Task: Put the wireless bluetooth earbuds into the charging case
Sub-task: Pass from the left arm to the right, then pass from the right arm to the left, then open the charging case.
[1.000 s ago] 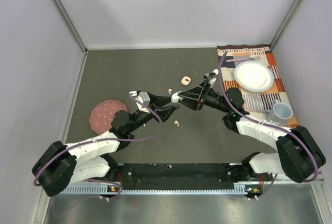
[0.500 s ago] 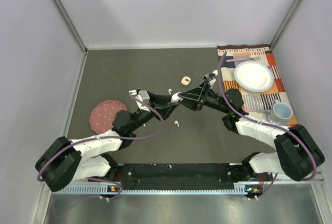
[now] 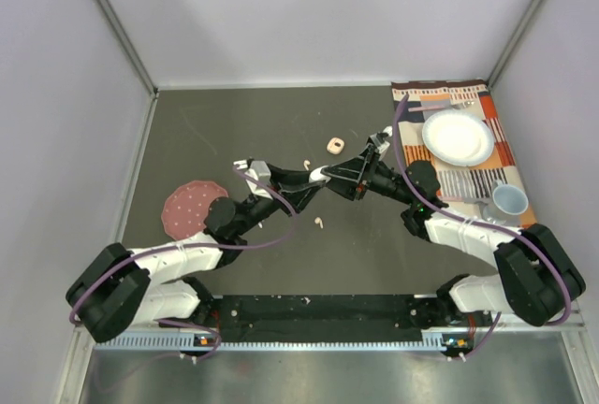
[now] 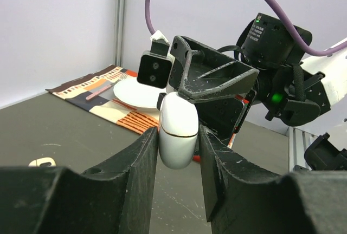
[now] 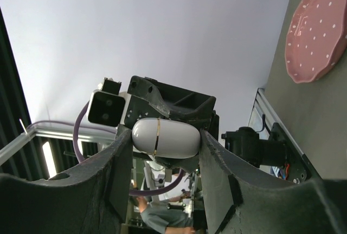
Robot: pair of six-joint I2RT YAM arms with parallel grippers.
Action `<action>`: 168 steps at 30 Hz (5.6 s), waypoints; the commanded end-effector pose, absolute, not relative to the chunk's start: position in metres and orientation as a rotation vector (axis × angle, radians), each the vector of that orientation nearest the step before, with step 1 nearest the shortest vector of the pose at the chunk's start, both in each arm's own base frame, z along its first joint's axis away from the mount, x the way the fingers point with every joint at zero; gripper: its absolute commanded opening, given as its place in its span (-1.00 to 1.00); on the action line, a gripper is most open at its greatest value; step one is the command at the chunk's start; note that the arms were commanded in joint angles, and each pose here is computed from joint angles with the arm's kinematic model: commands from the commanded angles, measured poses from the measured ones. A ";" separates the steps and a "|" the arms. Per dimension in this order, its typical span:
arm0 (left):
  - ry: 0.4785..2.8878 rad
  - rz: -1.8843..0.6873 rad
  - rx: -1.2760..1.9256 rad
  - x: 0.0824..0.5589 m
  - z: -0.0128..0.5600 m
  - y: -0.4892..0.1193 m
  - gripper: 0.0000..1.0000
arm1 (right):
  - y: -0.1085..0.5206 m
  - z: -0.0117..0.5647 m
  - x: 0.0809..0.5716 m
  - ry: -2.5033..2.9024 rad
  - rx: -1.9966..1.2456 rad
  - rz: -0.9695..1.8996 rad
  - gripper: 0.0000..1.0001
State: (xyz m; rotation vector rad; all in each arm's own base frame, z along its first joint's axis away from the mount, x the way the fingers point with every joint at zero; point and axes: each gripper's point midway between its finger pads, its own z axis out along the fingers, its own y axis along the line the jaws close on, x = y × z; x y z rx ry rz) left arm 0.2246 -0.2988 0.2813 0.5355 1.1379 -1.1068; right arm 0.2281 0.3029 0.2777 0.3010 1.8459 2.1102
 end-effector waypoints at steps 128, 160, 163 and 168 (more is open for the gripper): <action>1.108 -1.015 0.585 0.230 0.295 -0.310 -0.01 | 0.302 0.296 0.227 1.743 0.272 2.161 -0.36; 1.105 -1.007 0.586 0.233 0.289 -0.313 -0.44 | 0.301 0.292 0.227 1.751 0.284 2.158 -0.36; 1.113 -1.001 0.594 0.233 0.286 -0.312 -0.52 | 0.301 0.292 0.227 1.751 0.285 2.159 -0.36; 1.123 -0.987 0.589 0.233 0.282 -0.309 -0.46 | 0.301 0.293 0.227 1.746 0.286 2.162 -0.36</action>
